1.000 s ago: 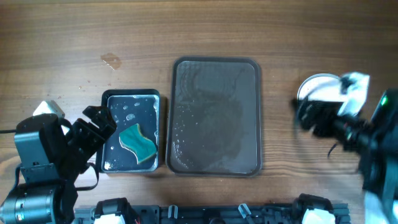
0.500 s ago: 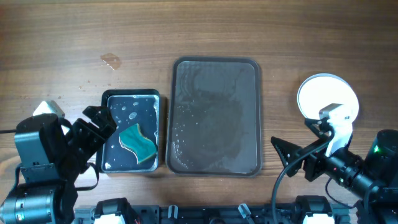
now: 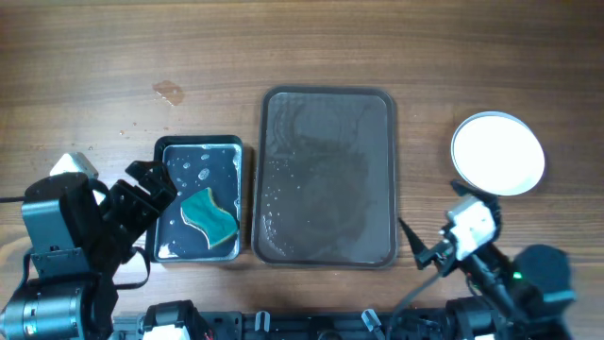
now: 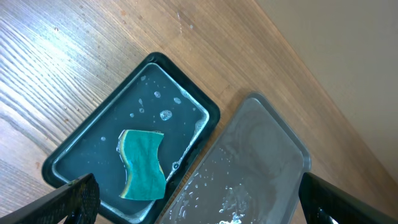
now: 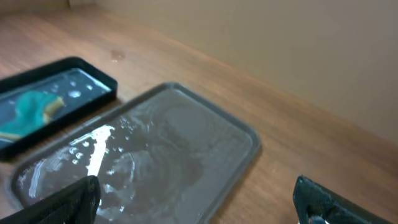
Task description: Clean dirty plates on tray and stack at the side
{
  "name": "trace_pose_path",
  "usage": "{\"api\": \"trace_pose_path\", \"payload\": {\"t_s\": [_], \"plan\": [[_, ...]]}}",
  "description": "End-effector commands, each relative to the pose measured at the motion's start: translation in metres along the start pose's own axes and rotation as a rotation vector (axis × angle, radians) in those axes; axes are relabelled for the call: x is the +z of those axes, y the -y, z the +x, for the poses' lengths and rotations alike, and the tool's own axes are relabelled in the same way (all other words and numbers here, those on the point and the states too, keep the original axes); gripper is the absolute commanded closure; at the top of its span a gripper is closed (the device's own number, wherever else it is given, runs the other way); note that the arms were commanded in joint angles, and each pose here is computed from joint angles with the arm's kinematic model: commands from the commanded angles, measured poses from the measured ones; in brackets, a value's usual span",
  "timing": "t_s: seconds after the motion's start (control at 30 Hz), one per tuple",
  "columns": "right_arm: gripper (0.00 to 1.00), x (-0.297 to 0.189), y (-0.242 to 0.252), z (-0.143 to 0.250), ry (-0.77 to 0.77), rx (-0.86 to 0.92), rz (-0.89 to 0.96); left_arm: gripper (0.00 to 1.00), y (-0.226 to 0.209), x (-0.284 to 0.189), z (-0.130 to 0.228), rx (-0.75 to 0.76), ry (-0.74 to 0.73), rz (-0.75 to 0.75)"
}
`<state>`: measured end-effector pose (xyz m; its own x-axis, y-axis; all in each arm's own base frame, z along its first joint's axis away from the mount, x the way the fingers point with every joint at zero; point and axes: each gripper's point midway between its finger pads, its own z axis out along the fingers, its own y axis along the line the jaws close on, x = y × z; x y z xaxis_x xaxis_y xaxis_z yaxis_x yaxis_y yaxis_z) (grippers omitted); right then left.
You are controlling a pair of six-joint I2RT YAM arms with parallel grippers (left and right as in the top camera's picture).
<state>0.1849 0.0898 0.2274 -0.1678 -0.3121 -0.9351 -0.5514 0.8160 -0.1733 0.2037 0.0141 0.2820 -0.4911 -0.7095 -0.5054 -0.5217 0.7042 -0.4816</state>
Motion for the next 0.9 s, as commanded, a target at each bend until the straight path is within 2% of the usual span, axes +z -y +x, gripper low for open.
{"api": "trace_pose_path", "payload": {"t_s": [0.0, 0.33, 0.43, 0.87], "plan": [[0.0, 0.014, -0.001, 0.03, 0.026, -0.016, 0.026, 0.0, 0.005, -0.004, -0.001, 0.008, 0.004, 0.021], [0.0, 0.042, 0.008, 0.038, 0.228, -0.097, 0.09, 0.0, 0.005, -0.004, -0.001, 0.008, 0.004, 0.021], [0.0, 0.047, 0.012, 0.032, 0.336, -0.141, 0.126, 0.0, 0.005, -0.004, -0.001, 0.008, 0.004, 0.021], [0.0, 0.049, 0.012, 0.035, 0.321, -0.134, 0.124, 0.0, 0.005, -0.004, -0.001, 0.008, 0.004, 0.021]]}}
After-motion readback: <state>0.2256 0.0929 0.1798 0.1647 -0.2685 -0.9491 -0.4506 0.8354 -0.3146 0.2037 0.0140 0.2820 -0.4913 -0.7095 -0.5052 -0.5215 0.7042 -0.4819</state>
